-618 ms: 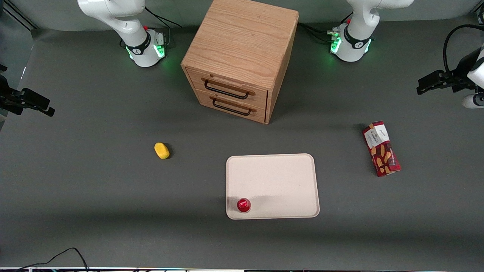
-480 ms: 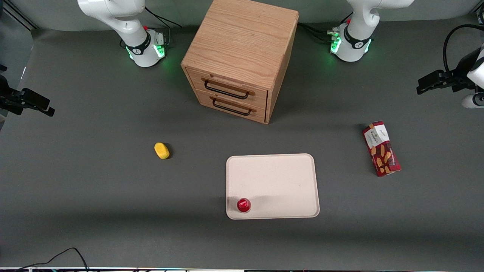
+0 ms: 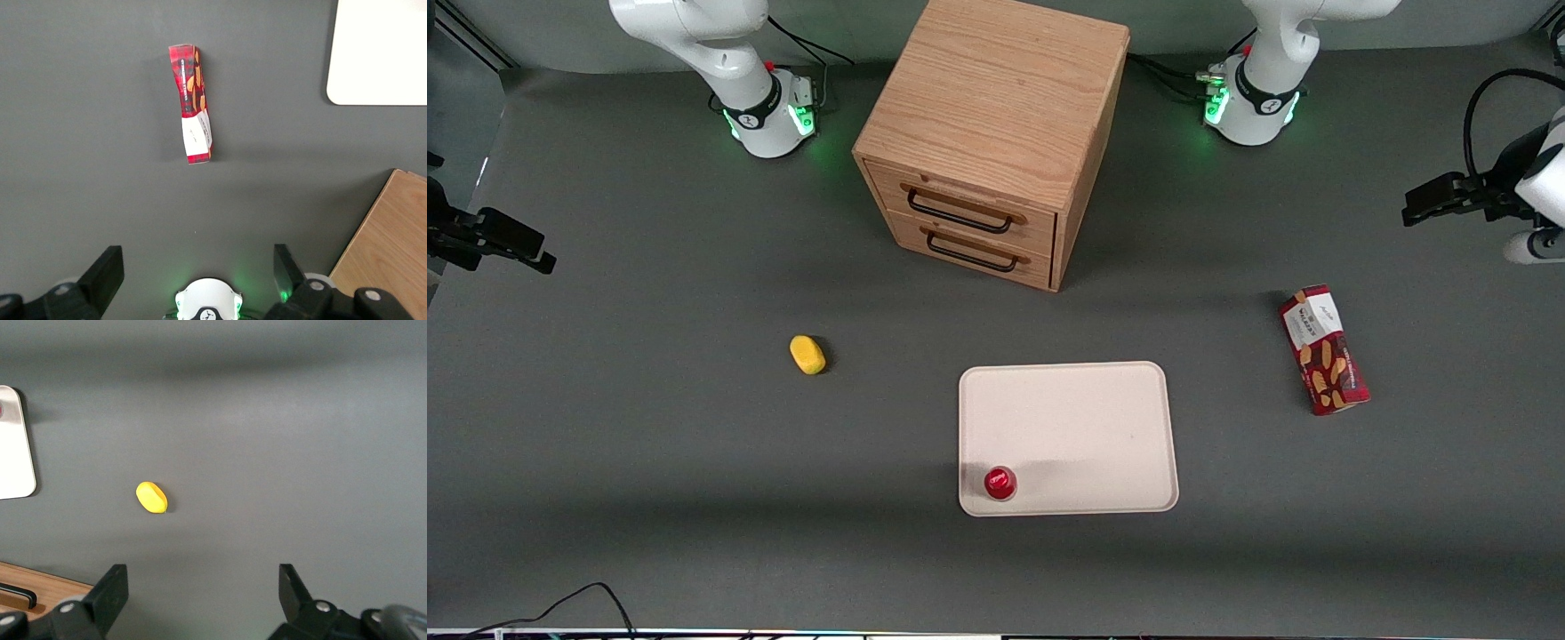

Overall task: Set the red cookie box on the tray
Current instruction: 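Move the left gripper down over the red tartan cookie box, then close the left gripper on the cookie box and lift it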

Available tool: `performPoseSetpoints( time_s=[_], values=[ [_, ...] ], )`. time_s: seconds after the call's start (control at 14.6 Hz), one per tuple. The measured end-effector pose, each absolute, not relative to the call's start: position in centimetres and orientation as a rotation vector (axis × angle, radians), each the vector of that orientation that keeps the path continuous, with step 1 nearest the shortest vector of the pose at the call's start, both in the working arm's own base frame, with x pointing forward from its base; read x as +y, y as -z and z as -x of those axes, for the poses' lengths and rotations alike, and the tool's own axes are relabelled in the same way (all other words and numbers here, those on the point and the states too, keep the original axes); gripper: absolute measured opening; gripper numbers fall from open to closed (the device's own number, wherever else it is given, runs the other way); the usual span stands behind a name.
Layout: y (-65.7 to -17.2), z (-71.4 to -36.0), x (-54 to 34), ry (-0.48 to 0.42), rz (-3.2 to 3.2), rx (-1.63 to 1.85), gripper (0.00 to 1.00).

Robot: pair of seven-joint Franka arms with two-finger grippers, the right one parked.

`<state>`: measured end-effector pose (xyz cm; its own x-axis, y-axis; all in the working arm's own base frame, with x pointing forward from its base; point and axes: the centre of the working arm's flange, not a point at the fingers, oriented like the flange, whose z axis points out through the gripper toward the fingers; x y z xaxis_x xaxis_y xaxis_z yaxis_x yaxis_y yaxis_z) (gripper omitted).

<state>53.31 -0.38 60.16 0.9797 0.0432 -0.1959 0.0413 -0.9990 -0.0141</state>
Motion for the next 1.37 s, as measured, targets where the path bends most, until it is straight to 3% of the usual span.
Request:
performPoseSetpoints(
  time_s=[0.27, 0.75, 1.3, 1.37],
  values=[
    [-52.8, -54.8, 2.3, -0.326, 3.114, -0.107, 1.0],
    [-34.5, -54.5, 4.7, -0.161, 3.106, -0.16, 1.0],
    [-25.8, -56.8, 4.2, -0.04, 3.111, -0.209, 0.98],
    [-25.4, -56.9, 4.0, -0.038, 3.11, -0.205, 0.9]
  ],
)
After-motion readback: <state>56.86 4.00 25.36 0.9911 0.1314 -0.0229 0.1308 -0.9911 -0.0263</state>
